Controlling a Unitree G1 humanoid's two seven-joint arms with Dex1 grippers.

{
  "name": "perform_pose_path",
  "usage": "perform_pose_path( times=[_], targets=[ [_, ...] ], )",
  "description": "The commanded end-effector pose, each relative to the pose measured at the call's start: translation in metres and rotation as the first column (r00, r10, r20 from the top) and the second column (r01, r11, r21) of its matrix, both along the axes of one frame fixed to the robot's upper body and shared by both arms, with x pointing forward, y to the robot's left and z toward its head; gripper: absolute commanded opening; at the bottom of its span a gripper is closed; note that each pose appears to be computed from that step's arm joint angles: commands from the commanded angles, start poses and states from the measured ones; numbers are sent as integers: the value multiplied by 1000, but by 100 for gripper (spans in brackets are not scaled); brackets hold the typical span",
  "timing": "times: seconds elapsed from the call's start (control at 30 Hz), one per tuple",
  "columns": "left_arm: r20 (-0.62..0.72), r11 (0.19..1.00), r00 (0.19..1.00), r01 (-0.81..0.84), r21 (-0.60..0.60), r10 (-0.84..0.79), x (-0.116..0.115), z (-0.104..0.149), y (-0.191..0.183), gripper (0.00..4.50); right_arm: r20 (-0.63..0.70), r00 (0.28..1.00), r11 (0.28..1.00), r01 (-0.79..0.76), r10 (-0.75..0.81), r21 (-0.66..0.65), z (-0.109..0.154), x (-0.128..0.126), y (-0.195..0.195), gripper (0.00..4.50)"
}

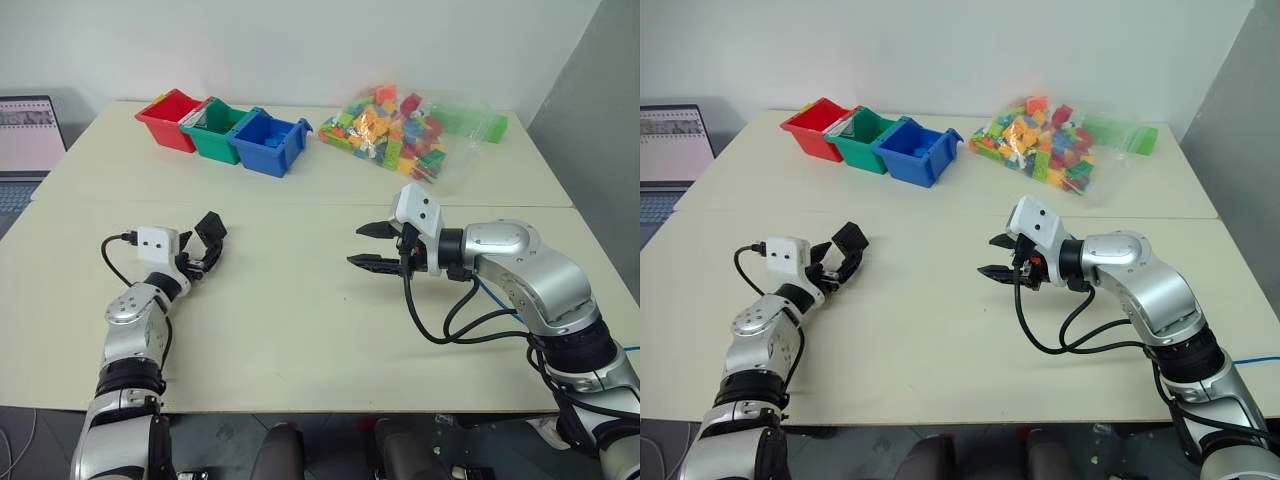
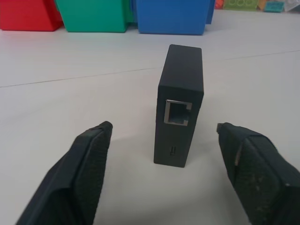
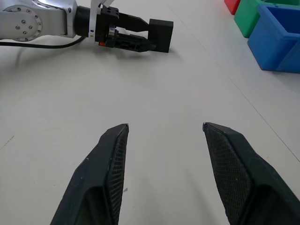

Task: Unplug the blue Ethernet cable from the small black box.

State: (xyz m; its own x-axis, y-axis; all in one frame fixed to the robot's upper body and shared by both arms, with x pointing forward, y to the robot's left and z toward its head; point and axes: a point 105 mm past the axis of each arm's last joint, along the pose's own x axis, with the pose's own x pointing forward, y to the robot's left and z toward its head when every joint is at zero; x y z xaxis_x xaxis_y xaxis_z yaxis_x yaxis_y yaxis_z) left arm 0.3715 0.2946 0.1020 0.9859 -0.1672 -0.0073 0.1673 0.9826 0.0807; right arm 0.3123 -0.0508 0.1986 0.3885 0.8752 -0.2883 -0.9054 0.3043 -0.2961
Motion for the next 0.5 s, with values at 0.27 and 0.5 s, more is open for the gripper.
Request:
perform_pose_path(
  times=[0.27, 0.5],
  targets=[
    [-139, 967, 990, 61, 249, -27, -61, 50, -4, 445, -12, 999, 998, 34, -33, 62, 7, -6, -24, 269],
    [-164, 912, 951, 299, 280, -261, -94, 90, -15, 445, -9, 998, 994, 59, -58, 89, 8, -2, -62, 269]
  ],
)
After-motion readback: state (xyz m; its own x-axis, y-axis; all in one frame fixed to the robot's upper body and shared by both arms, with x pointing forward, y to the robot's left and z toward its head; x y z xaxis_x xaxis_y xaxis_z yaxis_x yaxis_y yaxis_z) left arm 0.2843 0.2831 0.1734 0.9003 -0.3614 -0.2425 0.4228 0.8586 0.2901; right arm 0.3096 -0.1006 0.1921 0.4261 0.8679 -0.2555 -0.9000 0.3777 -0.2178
